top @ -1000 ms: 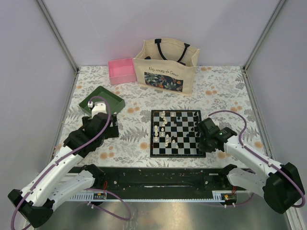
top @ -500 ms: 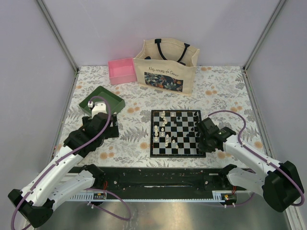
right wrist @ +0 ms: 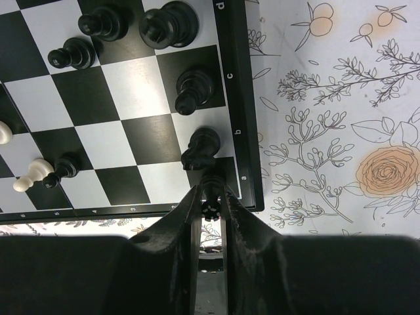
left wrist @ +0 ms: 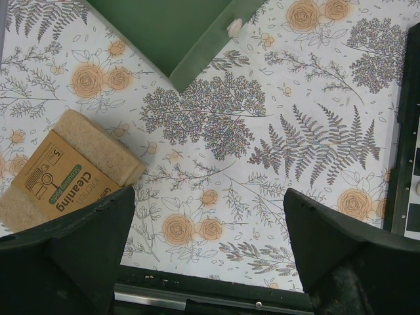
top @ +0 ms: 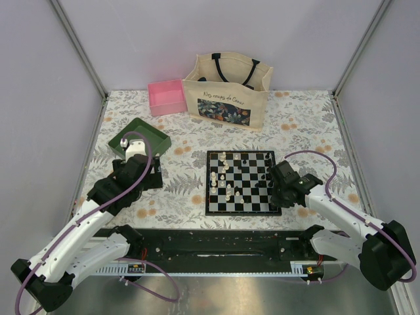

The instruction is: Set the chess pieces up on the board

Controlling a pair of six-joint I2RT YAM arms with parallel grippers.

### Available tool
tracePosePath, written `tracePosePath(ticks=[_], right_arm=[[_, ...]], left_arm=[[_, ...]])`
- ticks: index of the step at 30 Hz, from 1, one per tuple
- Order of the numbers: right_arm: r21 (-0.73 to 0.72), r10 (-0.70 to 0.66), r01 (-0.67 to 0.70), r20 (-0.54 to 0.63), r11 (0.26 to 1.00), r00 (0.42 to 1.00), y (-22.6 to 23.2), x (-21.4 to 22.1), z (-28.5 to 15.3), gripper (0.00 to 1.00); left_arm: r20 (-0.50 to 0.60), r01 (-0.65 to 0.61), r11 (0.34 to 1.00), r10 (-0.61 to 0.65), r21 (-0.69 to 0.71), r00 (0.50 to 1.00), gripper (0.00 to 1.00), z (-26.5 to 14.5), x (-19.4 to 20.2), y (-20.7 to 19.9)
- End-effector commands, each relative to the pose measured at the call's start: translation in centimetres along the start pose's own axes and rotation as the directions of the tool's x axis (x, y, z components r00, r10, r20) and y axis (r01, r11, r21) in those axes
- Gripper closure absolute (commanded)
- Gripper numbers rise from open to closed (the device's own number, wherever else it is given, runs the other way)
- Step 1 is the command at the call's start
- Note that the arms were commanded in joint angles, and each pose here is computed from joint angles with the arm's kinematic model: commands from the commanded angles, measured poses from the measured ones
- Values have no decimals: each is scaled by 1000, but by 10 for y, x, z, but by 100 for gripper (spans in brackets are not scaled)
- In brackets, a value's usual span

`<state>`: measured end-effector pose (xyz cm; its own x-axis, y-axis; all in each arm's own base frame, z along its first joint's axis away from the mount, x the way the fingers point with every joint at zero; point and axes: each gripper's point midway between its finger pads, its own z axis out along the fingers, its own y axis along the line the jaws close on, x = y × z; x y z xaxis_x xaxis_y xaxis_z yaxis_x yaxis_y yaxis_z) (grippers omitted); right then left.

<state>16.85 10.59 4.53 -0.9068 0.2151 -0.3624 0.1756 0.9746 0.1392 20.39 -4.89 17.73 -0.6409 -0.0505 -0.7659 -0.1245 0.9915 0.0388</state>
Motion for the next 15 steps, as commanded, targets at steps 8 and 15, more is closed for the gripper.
tracePosePath(ticks=[8,15], right_arm=[[10,15,-15,49,1000,999,0,-13,-2,75],[2,13,-14,42,1000,999,2,-13,-2,66]], left_arm=[[39,21,999,-22,28,999,1,-3,-16,-7],[40,22,999,-23,29,999,1,-3,-16,-7]])
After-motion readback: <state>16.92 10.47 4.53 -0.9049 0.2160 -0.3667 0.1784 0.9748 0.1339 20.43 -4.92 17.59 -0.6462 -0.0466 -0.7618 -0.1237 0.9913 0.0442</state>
